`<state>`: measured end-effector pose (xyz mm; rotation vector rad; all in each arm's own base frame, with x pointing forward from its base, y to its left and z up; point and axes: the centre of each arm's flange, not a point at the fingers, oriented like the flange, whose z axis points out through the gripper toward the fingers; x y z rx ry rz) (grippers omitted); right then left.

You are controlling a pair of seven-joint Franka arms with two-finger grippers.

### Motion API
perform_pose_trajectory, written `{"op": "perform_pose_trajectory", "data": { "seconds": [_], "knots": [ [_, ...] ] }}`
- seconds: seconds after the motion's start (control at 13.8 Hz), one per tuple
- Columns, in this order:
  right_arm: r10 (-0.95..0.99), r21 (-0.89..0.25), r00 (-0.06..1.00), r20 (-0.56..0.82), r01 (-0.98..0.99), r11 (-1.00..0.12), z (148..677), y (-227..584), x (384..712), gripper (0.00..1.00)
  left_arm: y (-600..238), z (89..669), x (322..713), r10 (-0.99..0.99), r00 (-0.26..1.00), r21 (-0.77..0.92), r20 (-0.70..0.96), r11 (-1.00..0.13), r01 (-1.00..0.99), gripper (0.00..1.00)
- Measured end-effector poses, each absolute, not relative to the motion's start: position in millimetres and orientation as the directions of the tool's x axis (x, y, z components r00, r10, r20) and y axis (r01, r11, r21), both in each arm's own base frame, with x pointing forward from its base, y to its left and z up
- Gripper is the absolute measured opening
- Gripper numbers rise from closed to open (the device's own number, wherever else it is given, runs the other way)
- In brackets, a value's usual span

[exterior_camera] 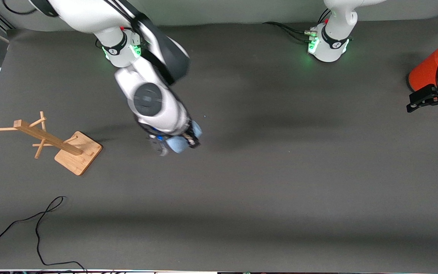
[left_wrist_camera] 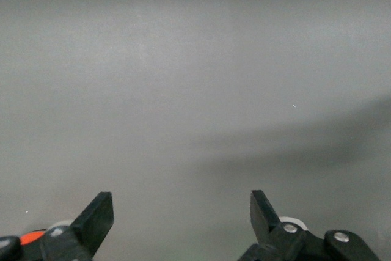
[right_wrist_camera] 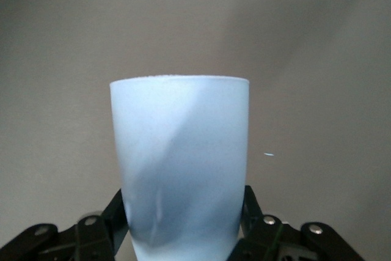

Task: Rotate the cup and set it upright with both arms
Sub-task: 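Carry the cup to mid-table and lay it on its side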

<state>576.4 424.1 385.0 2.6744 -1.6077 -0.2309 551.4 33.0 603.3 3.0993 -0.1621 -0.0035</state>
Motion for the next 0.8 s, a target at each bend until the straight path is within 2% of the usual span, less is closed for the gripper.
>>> {"op": "perform_pose_trajectory", "data": {
  "seconds": [0.29, 0.58, 0.8],
  "knots": [
    [-0.887, 0.018, 0.458, -0.056, -0.888, -0.459, 296, 492, 568, 0.74, 33, 603, 551, -0.104, 0.995, 0.038, -0.001, -0.994, -0.104, 1.00],
    [-0.829, 0.043, 0.559, 0.011, -0.828, -0.558, 218, 555, 510, 0.74, 36, 602, 551, -0.099, 0.995, 0.038, -0.003, -0.994, -0.098, 1.00],
    [-0.786, 0.059, 0.617, 0.044, -0.787, -0.615, 196, 583, 474, 0.74, 47, 600, 550, -0.082, 0.997, 0.029, -0.009, -0.996, -0.081, 1.00]
  ]
}}
